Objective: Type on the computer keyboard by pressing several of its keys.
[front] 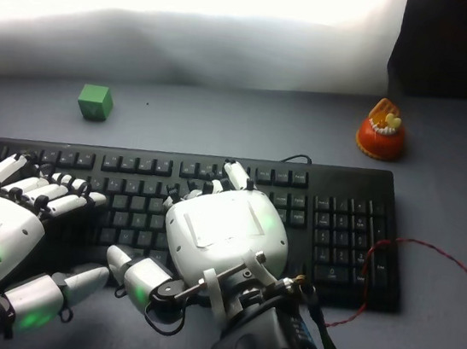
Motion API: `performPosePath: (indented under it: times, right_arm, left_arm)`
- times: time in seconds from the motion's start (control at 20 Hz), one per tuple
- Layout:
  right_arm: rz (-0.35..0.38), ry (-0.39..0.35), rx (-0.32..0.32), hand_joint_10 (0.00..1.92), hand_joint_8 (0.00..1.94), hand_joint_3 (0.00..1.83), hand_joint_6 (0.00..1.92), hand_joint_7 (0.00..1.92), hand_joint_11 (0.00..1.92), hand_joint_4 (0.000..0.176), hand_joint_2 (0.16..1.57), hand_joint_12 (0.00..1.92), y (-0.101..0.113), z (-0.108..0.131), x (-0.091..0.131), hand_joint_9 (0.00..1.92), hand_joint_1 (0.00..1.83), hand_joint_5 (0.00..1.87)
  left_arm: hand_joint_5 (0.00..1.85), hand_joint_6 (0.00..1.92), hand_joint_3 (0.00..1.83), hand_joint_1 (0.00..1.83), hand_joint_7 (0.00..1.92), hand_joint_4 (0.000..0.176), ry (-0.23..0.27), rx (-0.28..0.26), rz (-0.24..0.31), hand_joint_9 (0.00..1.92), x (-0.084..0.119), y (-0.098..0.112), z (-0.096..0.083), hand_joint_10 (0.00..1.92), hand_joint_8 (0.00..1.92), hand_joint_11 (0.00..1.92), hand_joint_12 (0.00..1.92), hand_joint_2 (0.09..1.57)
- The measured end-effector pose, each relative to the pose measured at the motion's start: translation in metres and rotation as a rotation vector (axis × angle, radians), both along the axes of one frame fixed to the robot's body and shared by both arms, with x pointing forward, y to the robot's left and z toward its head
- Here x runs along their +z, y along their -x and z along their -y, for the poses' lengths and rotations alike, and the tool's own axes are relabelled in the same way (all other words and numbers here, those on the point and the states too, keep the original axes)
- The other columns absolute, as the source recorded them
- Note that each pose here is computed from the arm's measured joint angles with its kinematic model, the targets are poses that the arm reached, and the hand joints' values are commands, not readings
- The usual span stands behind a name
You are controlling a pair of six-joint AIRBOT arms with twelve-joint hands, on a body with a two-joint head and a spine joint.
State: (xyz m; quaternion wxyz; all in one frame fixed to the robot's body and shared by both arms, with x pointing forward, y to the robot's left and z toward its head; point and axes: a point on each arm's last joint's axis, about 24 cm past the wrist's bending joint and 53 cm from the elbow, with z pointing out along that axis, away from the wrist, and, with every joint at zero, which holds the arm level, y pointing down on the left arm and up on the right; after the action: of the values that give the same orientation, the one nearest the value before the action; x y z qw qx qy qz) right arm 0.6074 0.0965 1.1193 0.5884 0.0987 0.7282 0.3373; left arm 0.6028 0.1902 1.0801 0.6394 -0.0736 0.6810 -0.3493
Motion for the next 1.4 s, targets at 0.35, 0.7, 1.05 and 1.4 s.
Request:
performPosePath:
  times: [0.35,0.7,1.05,1.4]
  right_arm:
    - [0.036,0.048,0.010,0.67,0.01,0.00,0.12,0.69,0.14,0.000,1.21,1.57,0.006,0.007,0.009,0.53,0.00,0.59]
    - [0.155,0.026,-0.049,0.71,0.00,0.00,0.08,0.63,0.14,0.000,1.21,1.59,0.001,0.041,0.073,0.50,0.00,0.54]
    - [0.139,0.048,-0.042,0.73,0.00,0.00,0.08,0.64,0.15,0.000,1.21,1.60,0.008,0.094,0.092,0.50,0.00,0.56]
    - [0.124,0.146,-0.092,0.77,0.00,0.00,0.07,0.64,0.12,0.000,1.21,1.60,0.009,0.138,0.099,0.47,0.01,0.55]
  left_arm:
    - [0.41,0.04,0.00,0.16,0.43,0.008,0.014,0.001,0.014,0.42,0.007,-0.004,0.003,0.07,0.00,0.00,1.28,1.31]
    - [0.37,0.02,0.00,0.16,0.42,0.016,0.027,0.023,0.066,0.42,0.020,-0.021,0.000,0.07,0.00,0.00,1.28,1.31]
    - [0.39,0.02,0.00,0.20,0.44,0.021,0.026,0.017,0.072,0.43,0.016,-0.029,0.007,0.09,0.01,0.00,1.32,1.29]
    - [0.31,0.01,0.00,0.58,0.39,0.032,0.020,0.016,0.081,0.41,0.018,-0.032,0.007,0.09,0.01,0.00,1.31,1.19]
